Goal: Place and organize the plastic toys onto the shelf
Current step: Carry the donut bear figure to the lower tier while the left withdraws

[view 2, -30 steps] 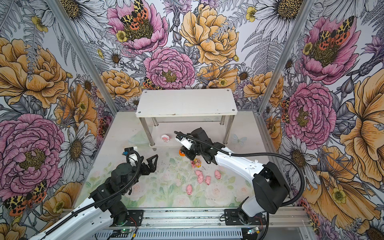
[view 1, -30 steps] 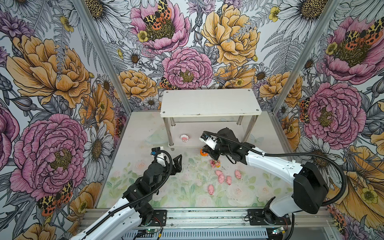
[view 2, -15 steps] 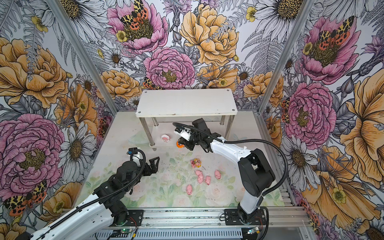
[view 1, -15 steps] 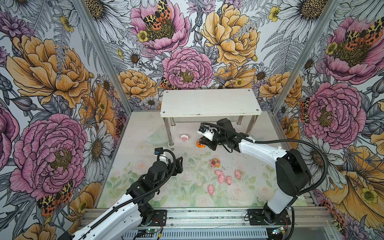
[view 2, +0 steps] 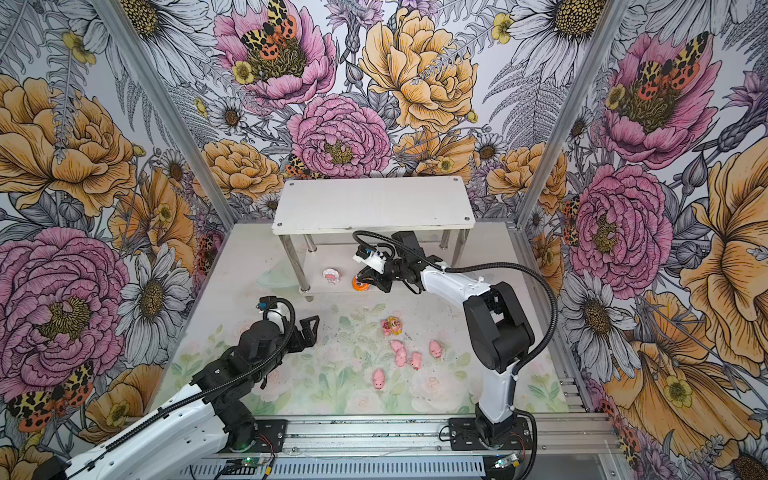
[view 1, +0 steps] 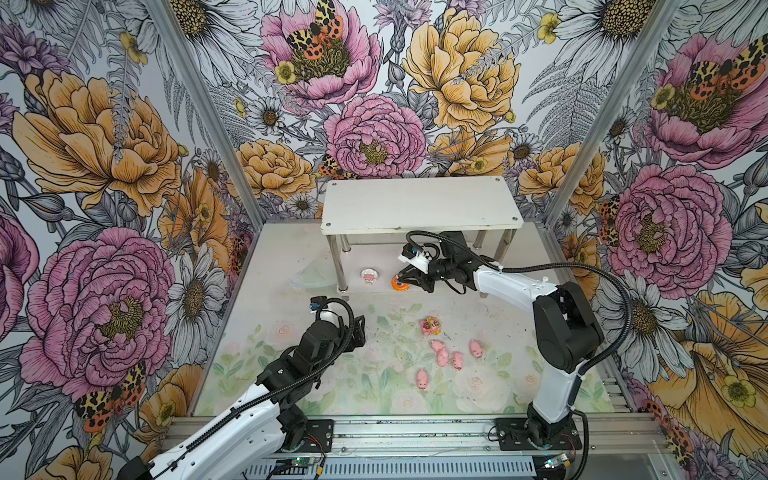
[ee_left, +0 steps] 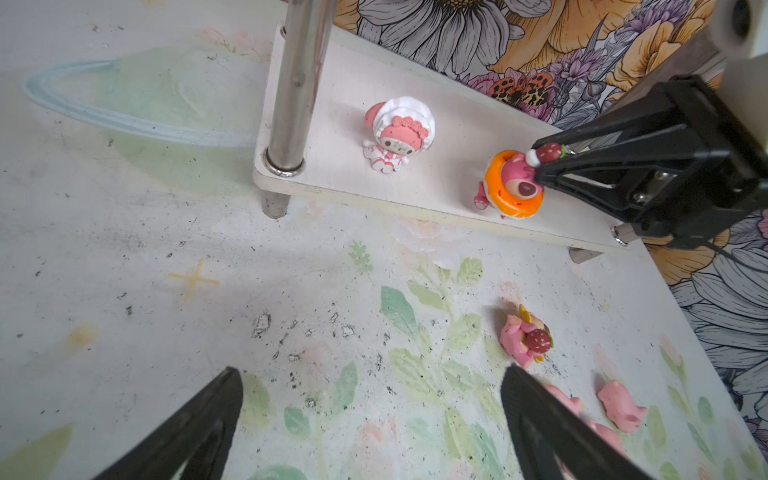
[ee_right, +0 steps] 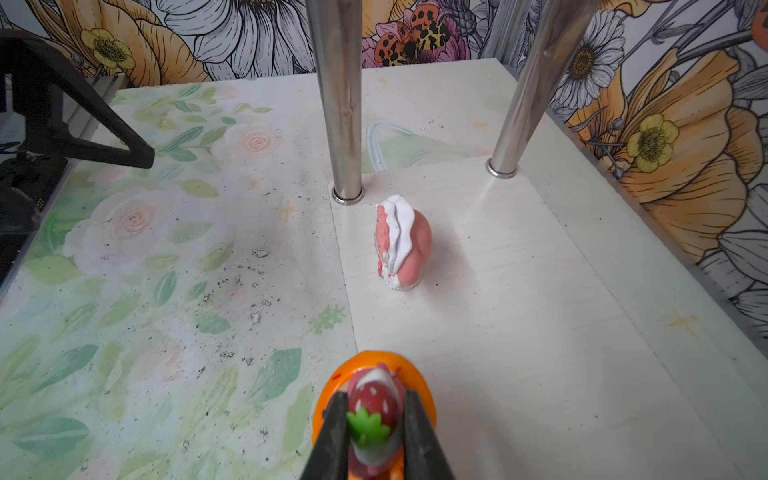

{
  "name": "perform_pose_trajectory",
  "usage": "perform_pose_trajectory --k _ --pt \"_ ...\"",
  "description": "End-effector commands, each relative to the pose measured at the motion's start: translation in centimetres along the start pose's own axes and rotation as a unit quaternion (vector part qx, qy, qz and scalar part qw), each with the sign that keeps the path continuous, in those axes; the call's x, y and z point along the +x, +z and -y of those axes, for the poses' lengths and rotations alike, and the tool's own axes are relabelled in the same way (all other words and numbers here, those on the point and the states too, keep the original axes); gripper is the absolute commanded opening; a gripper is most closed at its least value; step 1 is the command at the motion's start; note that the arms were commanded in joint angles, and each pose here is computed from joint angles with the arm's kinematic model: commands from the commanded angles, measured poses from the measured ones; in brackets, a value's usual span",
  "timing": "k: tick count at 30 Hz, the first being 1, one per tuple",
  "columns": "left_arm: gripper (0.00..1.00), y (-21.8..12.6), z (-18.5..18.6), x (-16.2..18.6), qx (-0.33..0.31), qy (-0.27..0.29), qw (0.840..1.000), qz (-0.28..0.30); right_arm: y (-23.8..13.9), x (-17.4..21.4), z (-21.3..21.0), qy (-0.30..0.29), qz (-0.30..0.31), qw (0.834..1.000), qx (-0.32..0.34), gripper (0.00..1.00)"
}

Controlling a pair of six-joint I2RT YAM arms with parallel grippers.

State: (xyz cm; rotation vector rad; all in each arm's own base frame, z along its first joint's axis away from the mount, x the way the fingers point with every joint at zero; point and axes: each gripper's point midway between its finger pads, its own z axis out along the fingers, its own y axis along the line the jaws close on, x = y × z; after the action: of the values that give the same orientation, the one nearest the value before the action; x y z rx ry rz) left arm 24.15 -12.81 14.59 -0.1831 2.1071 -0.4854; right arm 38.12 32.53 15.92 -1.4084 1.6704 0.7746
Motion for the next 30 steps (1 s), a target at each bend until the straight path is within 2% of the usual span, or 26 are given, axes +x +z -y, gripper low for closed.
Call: perform_pose_trajectory --k 1,9,16,30 --pt "0.99 0.0 0.5 -1.6 -0.001 -0.014 1.0 0.022 -0.3 -1.2 1.0 -0.038 0.021 0.999 0.004 0.0" --pt "0.99 0.7 1.0 -1.6 -0.002 -0.007 1.0 0.011 -0.8 0.3 1.8 -0.027 0.008 0.999 0.017 0.0" --pt "0.99 1.0 1.2 -1.6 -0.001 -0.006 1.0 0.007 -2.8 1.8 2.8 -0.002 0.001 1.0 0.026 0.0" --pt "0.99 2.5 2.3 -1.2 0.008 -0.002 1.0 -0.011 -2.4 3.3 1.2 0.035 -0.001 0.999 -0.021 0.0"
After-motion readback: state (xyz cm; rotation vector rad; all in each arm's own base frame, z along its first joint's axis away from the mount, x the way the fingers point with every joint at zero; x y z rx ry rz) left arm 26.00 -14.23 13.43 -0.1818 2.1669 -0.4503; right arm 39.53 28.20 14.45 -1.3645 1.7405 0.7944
